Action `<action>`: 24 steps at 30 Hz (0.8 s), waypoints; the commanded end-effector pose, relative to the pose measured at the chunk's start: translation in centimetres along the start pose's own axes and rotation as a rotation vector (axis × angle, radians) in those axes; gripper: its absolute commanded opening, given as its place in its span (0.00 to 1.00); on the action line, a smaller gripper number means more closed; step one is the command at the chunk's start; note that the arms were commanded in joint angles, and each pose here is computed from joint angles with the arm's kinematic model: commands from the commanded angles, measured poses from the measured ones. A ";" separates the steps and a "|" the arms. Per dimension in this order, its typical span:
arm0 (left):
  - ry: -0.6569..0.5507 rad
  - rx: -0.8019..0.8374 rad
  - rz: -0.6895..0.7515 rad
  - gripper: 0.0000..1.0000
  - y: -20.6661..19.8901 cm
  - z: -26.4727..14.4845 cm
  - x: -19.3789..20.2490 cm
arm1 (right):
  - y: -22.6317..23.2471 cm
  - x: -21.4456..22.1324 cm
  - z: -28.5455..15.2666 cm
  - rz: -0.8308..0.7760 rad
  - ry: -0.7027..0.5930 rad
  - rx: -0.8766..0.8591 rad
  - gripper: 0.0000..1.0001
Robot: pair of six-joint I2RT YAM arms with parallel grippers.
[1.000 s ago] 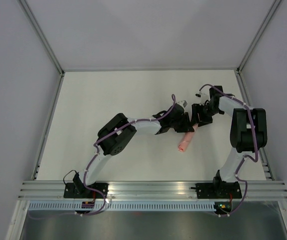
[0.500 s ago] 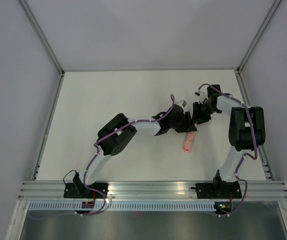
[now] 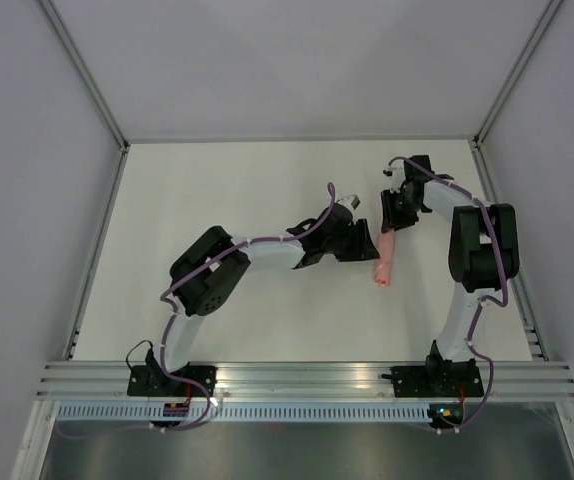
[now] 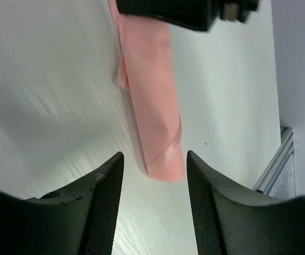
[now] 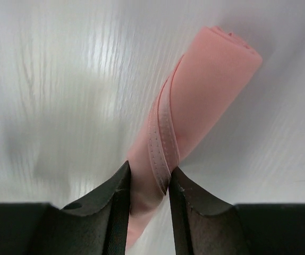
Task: Fold the napkin, place the utensils inside, and roll it up
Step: Adjust the napkin at the center of the board.
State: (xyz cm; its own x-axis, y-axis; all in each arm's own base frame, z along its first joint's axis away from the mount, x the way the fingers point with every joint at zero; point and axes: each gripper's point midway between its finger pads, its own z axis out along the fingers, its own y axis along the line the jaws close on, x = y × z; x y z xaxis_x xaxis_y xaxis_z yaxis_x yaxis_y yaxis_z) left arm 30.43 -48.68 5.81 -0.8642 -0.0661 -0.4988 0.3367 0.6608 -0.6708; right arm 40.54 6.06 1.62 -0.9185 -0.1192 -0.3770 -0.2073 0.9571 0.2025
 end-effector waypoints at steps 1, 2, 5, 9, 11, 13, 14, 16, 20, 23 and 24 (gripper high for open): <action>-0.079 0.048 0.061 0.56 -2.5 -3.4 -3.0 | -2.6 -1.4 1.2 -0.040 0.001 0.160 0.38; -0.087 0.050 0.059 0.56 -2.3 -4.1 -3.1 | -2.7 -1.3 1.6 -0.038 0.013 0.163 0.39; -0.094 0.039 0.061 0.56 -1.8 -5.4 -3.1 | -2.7 -2.2 2.1 -0.041 0.015 0.171 0.39; -0.093 0.027 0.062 0.56 -0.8 -6.4 -2.7 | -2.6 -3.5 2.5 -0.058 0.001 0.206 0.40; -0.087 0.013 0.060 0.56 -0.1 -6.7 -2.1 | -2.6 -4.0 2.7 -0.077 -0.004 0.243 0.41; -0.091 0.018 0.059 0.56 0.1 -7.0 -2.2 | -2.5 -4.6 2.7 -0.093 -0.017 0.277 0.43; -0.088 0.017 0.058 0.55 0.2 -7.1 -2.0 | -2.5 -4.7 2.7 -0.099 -0.019 0.290 0.44; -0.088 0.019 0.057 0.55 0.3 -7.2 -2.0 | -2.4 -5.0 2.8 -0.119 -0.024 0.319 0.46; -0.080 0.024 0.060 0.55 0.3 -7.2 -1.8 | -1.8 -5.0 3.3 -0.145 -0.019 0.333 0.49; -0.072 0.026 0.060 0.55 0.4 -7.2 -1.7 | -1.9 -5.2 3.6 -0.153 -0.010 0.353 0.50; -0.070 0.028 0.061 0.55 0.4 -7.2 -1.7 | -1.9 -5.5 3.6 -0.153 -0.015 0.355 0.50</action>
State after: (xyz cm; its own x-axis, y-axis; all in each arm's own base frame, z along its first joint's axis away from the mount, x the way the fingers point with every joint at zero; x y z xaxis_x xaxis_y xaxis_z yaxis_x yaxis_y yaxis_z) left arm 28.95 -42.80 7.61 -0.8520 -0.0816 -0.5172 0.3293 0.6845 -0.6504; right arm 47.94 7.10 1.93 -0.8450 -0.2559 -0.4696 -0.2313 0.9666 -0.1106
